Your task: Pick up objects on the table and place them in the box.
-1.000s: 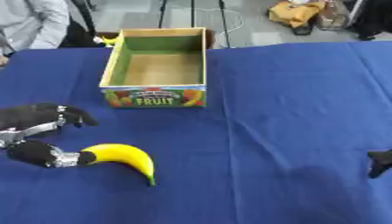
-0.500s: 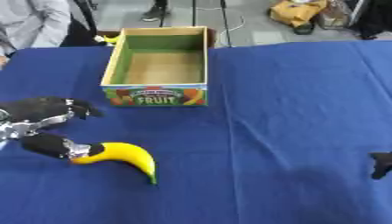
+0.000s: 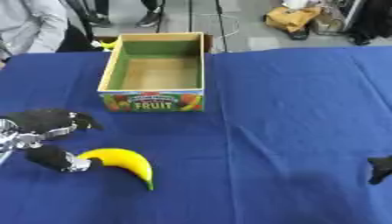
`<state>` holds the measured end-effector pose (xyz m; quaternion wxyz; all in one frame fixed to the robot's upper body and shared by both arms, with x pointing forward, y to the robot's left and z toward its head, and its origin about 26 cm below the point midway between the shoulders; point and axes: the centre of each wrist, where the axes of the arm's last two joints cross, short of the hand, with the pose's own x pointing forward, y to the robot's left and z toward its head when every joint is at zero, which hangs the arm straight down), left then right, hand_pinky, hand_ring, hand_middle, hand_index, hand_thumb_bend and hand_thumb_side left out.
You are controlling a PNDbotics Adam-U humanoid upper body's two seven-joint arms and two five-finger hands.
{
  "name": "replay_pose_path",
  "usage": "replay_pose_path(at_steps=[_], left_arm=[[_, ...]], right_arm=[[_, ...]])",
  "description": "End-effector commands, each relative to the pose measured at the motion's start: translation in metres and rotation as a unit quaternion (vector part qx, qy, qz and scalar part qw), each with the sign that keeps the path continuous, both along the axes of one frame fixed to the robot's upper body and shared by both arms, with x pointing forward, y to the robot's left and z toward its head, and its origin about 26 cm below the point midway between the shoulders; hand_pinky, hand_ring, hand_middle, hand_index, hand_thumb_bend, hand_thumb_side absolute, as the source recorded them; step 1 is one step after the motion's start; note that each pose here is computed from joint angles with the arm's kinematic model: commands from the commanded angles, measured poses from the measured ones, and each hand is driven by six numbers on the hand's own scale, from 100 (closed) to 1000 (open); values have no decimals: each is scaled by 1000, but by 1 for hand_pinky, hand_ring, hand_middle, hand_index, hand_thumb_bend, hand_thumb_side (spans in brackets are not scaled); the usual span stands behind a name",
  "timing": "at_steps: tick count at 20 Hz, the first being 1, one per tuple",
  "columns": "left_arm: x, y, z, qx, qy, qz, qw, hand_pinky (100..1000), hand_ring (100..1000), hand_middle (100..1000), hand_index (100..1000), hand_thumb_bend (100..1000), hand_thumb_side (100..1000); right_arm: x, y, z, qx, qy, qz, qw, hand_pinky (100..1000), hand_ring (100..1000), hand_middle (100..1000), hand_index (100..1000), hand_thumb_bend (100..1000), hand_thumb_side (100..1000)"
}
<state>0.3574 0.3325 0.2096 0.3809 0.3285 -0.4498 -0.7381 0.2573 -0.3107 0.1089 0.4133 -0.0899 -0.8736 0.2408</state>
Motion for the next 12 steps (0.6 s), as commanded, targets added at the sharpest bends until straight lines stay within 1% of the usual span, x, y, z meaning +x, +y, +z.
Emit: replay_pose_path(at_steps=[1, 7, 12], left_arm=[[1, 0, 14, 29, -11, -3, 1000, 624, 832, 869, 959, 507, 846], [5, -12, 24, 83, -10, -20, 996, 673, 871, 908, 993, 551, 834], [10, -20, 26, 139, 6, -32, 990, 701, 886, 921, 1000, 629, 843]], right_arm=[[-2, 0, 6, -10, -10, 2, 1000, 768, 477, 499, 634, 100, 1000], [-2, 0, 5, -13, -7, 2, 1000, 768, 476, 497, 633, 100, 1000], [-2, 1, 6, -16, -5, 3, 1000, 769, 475, 496, 632, 100, 1000]])
